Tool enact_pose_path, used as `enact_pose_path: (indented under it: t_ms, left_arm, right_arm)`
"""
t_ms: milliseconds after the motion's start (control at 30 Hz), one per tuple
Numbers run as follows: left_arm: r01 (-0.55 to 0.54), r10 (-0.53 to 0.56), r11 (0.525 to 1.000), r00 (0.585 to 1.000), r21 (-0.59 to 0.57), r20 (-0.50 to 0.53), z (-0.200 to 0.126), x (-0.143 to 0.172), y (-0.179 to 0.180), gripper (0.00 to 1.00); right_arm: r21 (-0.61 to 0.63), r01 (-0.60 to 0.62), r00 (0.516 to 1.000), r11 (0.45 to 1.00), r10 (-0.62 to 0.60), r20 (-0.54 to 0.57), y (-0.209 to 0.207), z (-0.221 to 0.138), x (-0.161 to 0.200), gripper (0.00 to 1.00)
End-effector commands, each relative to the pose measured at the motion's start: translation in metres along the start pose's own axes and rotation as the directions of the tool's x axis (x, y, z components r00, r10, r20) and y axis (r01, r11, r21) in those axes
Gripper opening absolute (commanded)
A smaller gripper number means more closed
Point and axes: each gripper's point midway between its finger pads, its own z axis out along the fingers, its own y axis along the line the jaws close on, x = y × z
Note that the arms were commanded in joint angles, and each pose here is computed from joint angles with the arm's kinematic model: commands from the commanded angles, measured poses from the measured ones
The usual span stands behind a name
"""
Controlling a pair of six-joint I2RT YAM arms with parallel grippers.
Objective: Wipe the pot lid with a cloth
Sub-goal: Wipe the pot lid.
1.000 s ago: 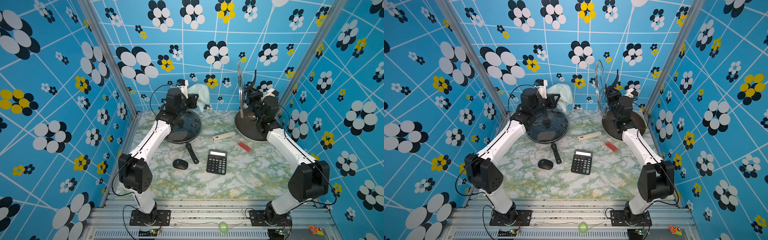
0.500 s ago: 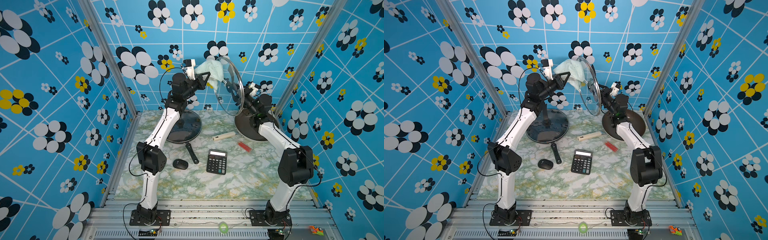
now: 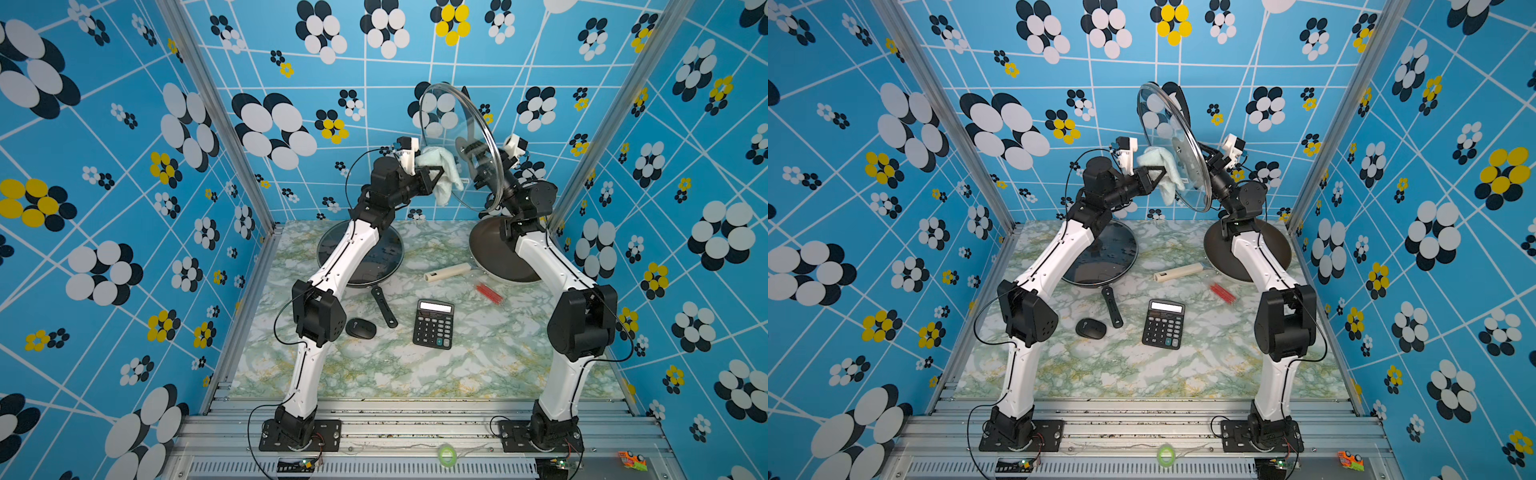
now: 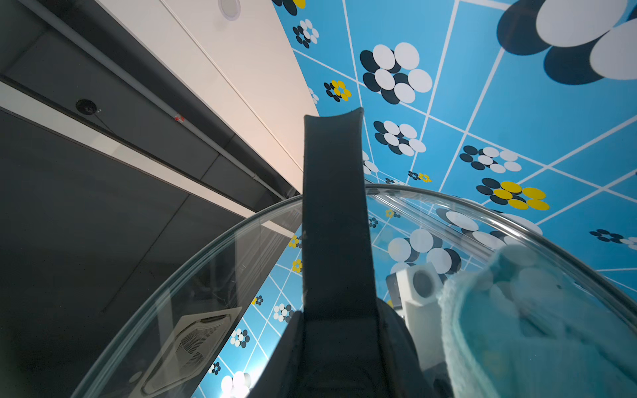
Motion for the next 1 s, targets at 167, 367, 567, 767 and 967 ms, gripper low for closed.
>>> enact_pose_path:
  t_ms: [167,367,567,767,967]
  left_arm:
    - [0.111,-0.160,0.975,0.952,-0.193,-0.260,-0.020,0.097,0.023,0.00]
    - [0.116,-0.181,0.949,0.962,-0.294,-0.203,-0.045,0.079,0.041,0.00]
    - [0.025,-0.030,0.985,0.999,-0.170,-0.029,-0.041,-0.008,0.005,0.00]
    - [-0.009,0.020,0.998,0.985,-0.065,0.169,-0.033,-0.074,-0.018,0.00]
    - [0.034,-0.027,0.999,0.957,-0.018,0.290,-0.024,-0.093,-0.010,0.00]
  right_arm:
    - [-0.256,0.156,0.987,0.954,-0.161,0.001,0.090,-0.004,-0.005,0.00]
    - [-0.258,0.151,0.987,0.954,-0.158,-0.006,0.093,-0.008,-0.011,0.00]
    - [-0.270,0.118,0.991,0.956,-0.129,-0.025,0.090,-0.009,-0.010,0.00]
    - [-0.284,0.107,0.990,0.953,-0.130,-0.062,0.097,-0.011,-0.002,0.00]
    - [-0.299,0.101,0.985,0.949,-0.137,-0.102,0.107,-0.012,0.009,0.00]
